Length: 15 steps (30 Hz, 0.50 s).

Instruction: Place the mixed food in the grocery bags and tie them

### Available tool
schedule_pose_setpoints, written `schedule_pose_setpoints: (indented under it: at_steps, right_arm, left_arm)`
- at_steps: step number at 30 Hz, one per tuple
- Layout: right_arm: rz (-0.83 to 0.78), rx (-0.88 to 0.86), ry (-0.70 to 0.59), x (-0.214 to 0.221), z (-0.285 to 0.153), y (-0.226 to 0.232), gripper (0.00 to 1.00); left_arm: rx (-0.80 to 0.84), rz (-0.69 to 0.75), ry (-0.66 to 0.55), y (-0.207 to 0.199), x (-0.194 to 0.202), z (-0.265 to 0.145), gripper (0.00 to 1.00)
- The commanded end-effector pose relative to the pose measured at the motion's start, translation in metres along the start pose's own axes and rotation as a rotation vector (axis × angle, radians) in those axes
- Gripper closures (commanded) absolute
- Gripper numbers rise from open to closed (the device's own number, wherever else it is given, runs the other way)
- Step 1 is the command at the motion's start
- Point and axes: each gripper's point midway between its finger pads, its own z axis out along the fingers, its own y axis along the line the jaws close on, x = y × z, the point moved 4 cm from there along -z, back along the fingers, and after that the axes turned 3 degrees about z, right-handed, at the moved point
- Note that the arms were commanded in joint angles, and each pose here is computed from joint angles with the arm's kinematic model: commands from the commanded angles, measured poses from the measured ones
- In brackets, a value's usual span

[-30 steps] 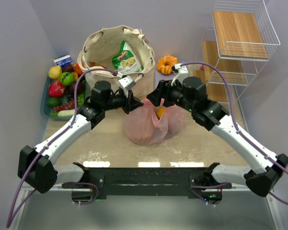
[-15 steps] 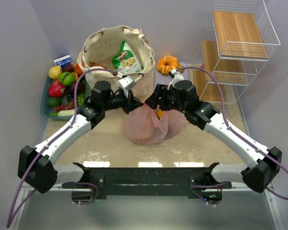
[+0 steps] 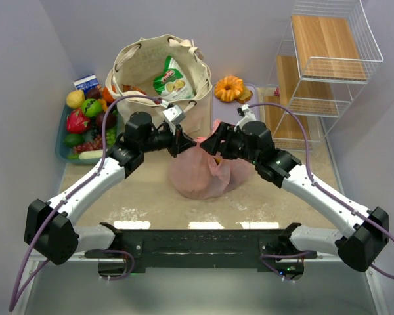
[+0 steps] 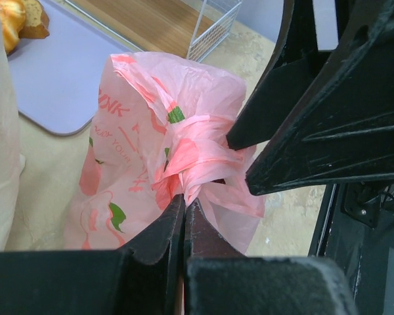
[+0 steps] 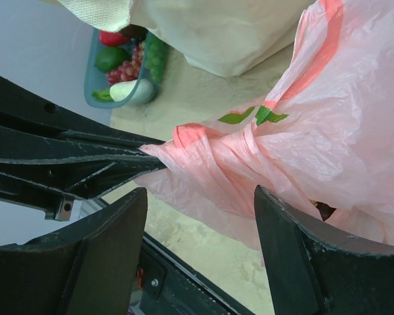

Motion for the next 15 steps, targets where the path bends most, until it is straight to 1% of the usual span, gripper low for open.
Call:
schedule_pose_setpoints:
  at_steps: [1,5,8,15]
  right_arm:
    - [0.074,-0.072,-0.083,-0.014,0.004,0.014,0.29]
    - [0.119,-0.079,-0.088,-0.013,0.01,0.014,0.26]
    - [0.142,-0.076,-0.117,-0.015,0.014,0.011,0.26]
    - [0.189,-0.07,-0.112,-0.01,0.027,0.007,0.25]
  left_arm:
    - [0.044,0.057,-0.068,-0.011,-0.014,-0.002,1.0]
    - [0.057,0.061,-0.072,-0.015,-0.014,-0.001,1.0]
    - [0.067,0.066,-0.075,-0.019,-0.014,-0.002,1.0]
    - [0.082,0.082,-0.084,-0.025,-0.015,-0.003,1.0]
